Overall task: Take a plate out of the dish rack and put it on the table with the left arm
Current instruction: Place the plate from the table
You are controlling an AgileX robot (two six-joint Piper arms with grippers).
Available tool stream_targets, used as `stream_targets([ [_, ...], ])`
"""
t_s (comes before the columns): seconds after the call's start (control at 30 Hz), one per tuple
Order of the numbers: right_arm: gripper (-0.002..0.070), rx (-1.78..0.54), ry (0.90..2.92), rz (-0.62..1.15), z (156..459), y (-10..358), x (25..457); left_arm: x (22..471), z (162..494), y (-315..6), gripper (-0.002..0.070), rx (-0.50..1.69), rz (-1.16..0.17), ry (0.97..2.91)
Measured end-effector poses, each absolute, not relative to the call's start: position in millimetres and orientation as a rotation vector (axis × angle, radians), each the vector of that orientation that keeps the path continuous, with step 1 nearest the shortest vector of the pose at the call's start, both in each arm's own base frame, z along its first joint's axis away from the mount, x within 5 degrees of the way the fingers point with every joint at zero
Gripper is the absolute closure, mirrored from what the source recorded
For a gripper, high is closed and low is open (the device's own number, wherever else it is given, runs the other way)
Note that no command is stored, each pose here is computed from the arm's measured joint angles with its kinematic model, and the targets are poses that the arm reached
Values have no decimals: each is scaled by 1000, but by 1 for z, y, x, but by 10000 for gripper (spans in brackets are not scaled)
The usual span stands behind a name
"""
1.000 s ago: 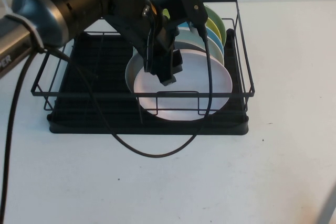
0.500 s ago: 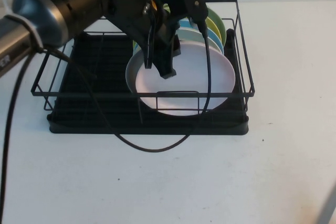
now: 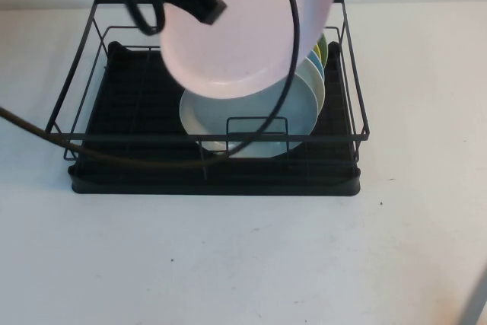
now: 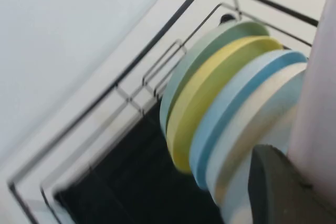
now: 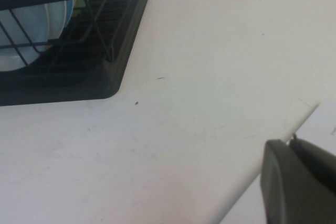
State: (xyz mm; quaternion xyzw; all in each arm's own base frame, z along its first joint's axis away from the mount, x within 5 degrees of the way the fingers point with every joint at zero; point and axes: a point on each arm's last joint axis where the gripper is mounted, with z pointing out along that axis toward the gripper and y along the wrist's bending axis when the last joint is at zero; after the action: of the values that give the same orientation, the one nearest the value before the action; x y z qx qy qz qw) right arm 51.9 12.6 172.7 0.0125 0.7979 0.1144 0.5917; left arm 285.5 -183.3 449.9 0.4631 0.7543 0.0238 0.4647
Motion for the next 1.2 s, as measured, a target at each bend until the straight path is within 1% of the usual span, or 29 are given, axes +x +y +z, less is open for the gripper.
stream_targets([
  [0.1, 696, 29, 1856, 266, 173, 13, 52, 277, 454, -166, 622, 966, 0, 2016],
  [0.17, 696, 29, 1856, 266, 173, 13, 52, 276, 451, -156, 622, 915, -52, 2110],
  [0.2, 696, 29, 1856, 266, 173, 13, 52, 275, 449, -152, 622, 908, -105, 2153],
  [0.27, 696, 29, 1856, 266, 173, 13, 52, 275, 445, -147, 622, 922, -236, 2203],
  [0.33, 696, 29, 1856, 266, 173, 13, 52, 274, 441, -145, 622, 925, -431, 2208],
  [0.5, 696, 29, 1856, 266, 173, 13, 52, 265, 430, -125, 622, 871, -747, 2180],
  [0.57, 696, 29, 1856, 266, 173, 13, 52, 258, 420, -114, 622, 834, -883, 2168],
  [0.63, 696, 29, 1856, 266, 173, 13, 52, 248, 403, -106, 622, 788, -1023, 2149],
  [0.67, 696, 29, 1856, 266, 173, 13, 52, 242, 393, -102, 622, 761, -1071, 2152],
  [0.77, 696, 29, 1856, 266, 173, 13, 52, 227, 353, -89, 622, 634, -1127, 2229],
  [0.83, 696, 29, 1856, 266, 173, 13, 52, 215, 316, -82, 622, 502, -1157, 2310],
  [0.93, 696, 29, 1856, 266, 173, 13, 52, 199, 264, -79, 622, 317, -1214, 2404],
  [1.0, 696, 29, 1856, 266, 173, 13, 52, 188, 237, -79, 622, 192, -1248, 2427],
  [1.1, 696, 29, 1856, 266, 173, 13, 52, 173, 206, -76, 622, 45, -1254, 2457],
  [1.2, 696, 29, 1856, 266, 173, 13, 52, 170, 190, -72, 623, -49, -1197, 2479],
])
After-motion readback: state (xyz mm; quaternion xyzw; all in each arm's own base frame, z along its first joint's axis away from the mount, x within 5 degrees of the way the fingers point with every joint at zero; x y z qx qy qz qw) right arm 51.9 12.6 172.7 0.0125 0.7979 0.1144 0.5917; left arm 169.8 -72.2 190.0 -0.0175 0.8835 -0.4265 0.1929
